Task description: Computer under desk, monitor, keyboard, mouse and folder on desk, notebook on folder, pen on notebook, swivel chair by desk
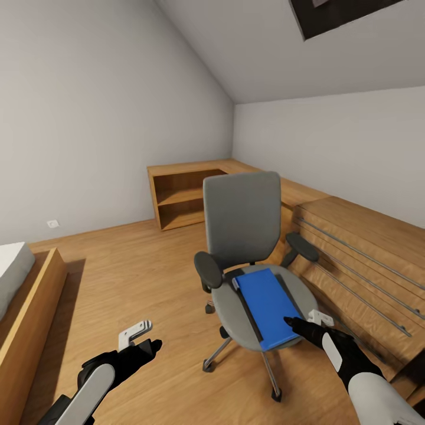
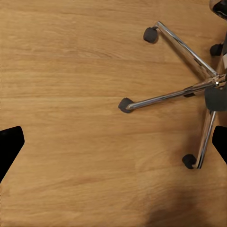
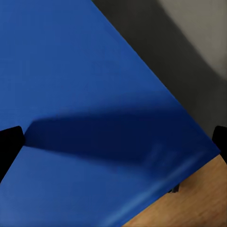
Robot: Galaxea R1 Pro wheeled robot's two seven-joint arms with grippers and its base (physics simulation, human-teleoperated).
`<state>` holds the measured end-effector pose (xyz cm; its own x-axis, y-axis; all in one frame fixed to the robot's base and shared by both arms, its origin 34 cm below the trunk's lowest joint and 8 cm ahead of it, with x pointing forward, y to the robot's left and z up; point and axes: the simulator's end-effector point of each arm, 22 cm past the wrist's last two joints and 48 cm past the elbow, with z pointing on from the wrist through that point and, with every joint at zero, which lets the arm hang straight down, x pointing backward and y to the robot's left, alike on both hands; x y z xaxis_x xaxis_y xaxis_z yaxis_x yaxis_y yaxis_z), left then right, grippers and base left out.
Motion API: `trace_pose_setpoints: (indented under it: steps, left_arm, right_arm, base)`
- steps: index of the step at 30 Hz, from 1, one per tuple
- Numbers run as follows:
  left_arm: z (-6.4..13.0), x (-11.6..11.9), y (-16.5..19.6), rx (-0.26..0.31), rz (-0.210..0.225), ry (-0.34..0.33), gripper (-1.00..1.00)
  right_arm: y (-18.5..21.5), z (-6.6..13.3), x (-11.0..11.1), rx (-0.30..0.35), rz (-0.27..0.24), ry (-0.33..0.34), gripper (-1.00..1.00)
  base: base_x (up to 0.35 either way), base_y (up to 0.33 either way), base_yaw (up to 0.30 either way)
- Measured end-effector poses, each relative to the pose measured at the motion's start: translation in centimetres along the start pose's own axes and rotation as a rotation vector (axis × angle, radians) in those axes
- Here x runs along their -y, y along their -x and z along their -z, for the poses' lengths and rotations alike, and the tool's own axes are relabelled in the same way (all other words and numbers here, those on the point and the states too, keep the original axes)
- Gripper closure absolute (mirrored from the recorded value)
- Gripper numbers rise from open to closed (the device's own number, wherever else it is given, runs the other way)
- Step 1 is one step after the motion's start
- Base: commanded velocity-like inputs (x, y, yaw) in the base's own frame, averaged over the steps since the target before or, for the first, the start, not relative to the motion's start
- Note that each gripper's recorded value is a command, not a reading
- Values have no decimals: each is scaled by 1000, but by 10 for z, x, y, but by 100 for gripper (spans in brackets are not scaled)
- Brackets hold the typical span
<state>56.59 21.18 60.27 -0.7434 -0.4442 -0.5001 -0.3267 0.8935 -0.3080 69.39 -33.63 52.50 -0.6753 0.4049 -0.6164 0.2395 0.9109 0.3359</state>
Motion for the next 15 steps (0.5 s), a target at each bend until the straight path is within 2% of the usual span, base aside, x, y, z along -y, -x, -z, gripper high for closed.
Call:
trace_pose_setpoints:
  steps: [15]
  left_arm:
    - [21, 11, 18, -1, 1, 1, -100]
  right_arm:
    - [15, 17, -11, -15, 4, -3, -100]
  base:
    - [0, 0, 0]
